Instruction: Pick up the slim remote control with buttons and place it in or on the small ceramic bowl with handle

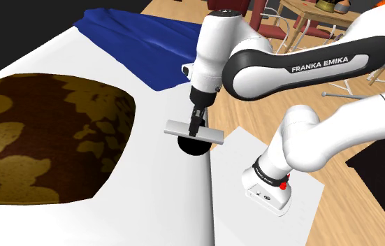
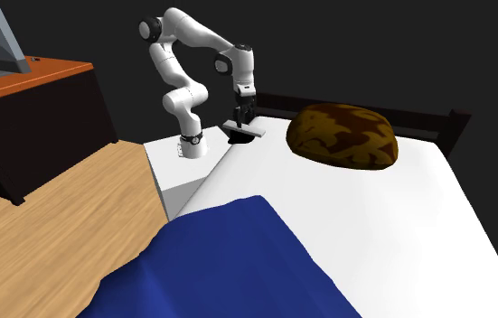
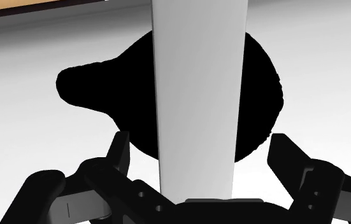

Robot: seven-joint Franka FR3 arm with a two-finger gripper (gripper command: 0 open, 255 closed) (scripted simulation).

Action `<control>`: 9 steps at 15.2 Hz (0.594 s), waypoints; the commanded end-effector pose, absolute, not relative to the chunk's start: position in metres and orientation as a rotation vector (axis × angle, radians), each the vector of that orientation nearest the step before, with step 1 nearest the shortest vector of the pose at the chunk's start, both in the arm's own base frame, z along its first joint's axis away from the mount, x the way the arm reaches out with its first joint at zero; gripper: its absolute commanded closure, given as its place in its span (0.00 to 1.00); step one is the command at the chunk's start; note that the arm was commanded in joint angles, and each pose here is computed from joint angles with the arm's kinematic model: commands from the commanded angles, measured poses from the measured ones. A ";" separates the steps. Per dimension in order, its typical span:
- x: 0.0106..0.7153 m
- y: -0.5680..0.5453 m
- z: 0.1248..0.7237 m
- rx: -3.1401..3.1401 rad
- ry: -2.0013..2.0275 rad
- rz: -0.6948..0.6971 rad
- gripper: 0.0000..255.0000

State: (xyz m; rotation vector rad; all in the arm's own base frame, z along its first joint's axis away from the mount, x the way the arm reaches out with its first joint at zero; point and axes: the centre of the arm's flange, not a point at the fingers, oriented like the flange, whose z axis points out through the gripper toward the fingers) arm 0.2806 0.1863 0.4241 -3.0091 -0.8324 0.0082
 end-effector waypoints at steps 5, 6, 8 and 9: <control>0.280 0.187 0.458 -3.009 -0.833 0.010 0.00; 0.280 0.187 0.458 -3.009 -0.833 0.010 0.00; 0.280 0.187 0.458 -3.009 -0.833 0.010 0.00; 0.280 0.187 0.458 -3.009 -0.833 0.010 0.00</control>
